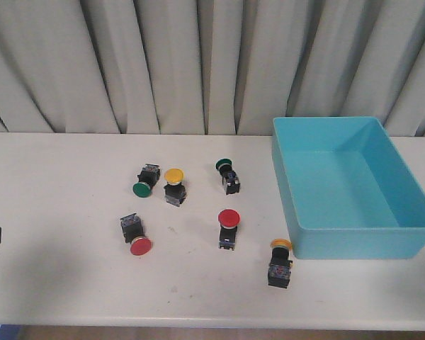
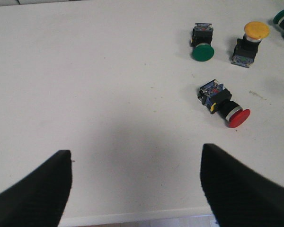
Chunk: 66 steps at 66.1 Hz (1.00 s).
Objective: Pick red and yellow buttons and place in box
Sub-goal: 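Reach the left gripper to the red button switch and grasp it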
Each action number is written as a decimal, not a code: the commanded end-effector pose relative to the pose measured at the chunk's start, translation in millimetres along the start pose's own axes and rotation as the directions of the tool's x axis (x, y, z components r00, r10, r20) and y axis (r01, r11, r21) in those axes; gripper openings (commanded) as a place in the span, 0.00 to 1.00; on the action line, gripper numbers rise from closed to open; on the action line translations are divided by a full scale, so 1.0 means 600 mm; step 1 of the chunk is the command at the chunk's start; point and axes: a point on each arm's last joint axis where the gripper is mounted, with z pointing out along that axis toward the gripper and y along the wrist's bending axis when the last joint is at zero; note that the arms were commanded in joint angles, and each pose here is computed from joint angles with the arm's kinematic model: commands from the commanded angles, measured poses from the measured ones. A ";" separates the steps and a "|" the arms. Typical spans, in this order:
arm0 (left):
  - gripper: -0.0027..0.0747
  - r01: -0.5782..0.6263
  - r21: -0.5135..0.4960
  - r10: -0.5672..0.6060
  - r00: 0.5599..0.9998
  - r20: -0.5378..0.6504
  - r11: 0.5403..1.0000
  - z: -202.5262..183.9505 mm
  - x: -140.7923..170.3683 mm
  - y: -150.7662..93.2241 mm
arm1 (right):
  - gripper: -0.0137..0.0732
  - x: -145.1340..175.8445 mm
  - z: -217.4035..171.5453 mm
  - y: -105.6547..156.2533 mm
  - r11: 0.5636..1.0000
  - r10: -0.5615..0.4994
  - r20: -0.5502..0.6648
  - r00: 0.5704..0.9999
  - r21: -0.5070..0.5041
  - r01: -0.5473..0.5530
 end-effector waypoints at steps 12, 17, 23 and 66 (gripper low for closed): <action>0.79 -0.090 0.031 0.090 0.996 0.014 0.995 -0.019 -0.041 -0.011 | 0.81 -0.023 -0.008 -0.003 1.000 -0.016 0.080 0.997 0.013 0.016; 0.78 -0.162 0.072 0.161 0.987 0.025 0.984 -0.019 -0.052 -0.026 | 0.80 -0.023 -0.008 -0.002 1.000 -0.016 0.080 0.997 0.012 0.015; 0.76 -0.263 0.136 0.261 0.965 0.031 0.955 -0.013 -0.059 -0.052 | 0.80 -0.023 -0.008 -0.002 1.000 -0.016 0.080 0.997 0.012 0.015; 0.76 -0.656 0.407 0.686 0.722 0.093 0.635 0.115 -0.118 -0.273 | 0.74 -0.020 -0.008 -0.002 1.000 -0.015 0.056 0.998 0.011 0.015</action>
